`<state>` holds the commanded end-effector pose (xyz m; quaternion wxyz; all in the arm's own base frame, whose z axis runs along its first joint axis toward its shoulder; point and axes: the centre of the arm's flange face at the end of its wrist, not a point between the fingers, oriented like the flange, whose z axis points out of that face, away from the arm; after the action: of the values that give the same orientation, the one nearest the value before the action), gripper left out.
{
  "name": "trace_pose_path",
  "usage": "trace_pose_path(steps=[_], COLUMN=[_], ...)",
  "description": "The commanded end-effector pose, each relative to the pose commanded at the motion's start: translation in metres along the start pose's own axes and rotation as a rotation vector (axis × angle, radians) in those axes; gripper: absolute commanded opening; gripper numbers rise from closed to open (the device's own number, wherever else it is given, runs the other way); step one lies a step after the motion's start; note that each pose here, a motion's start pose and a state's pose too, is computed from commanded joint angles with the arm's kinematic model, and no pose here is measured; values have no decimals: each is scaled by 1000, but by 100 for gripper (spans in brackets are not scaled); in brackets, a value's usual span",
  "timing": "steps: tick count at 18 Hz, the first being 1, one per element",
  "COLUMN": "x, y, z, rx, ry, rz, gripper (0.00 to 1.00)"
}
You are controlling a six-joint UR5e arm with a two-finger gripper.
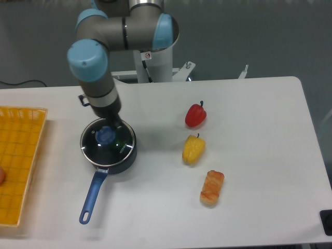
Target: Close the pot lid
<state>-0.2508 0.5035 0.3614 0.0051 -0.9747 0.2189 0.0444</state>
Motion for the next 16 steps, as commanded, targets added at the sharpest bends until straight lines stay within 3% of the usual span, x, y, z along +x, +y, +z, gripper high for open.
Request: trace_pose_path(steps=[3, 7, 10, 13, 16], x=[-32, -69, -91, -113, -131], y=[39, 104, 148, 181, 205], z=[-3, -1, 6, 16, 23], rx=[-7, -23, -27, -26, -26], ry=[-5, 20, 32, 46, 48], rz=[-51, 116, 166, 275, 298], gripper=[100, 100, 100, 100, 100])
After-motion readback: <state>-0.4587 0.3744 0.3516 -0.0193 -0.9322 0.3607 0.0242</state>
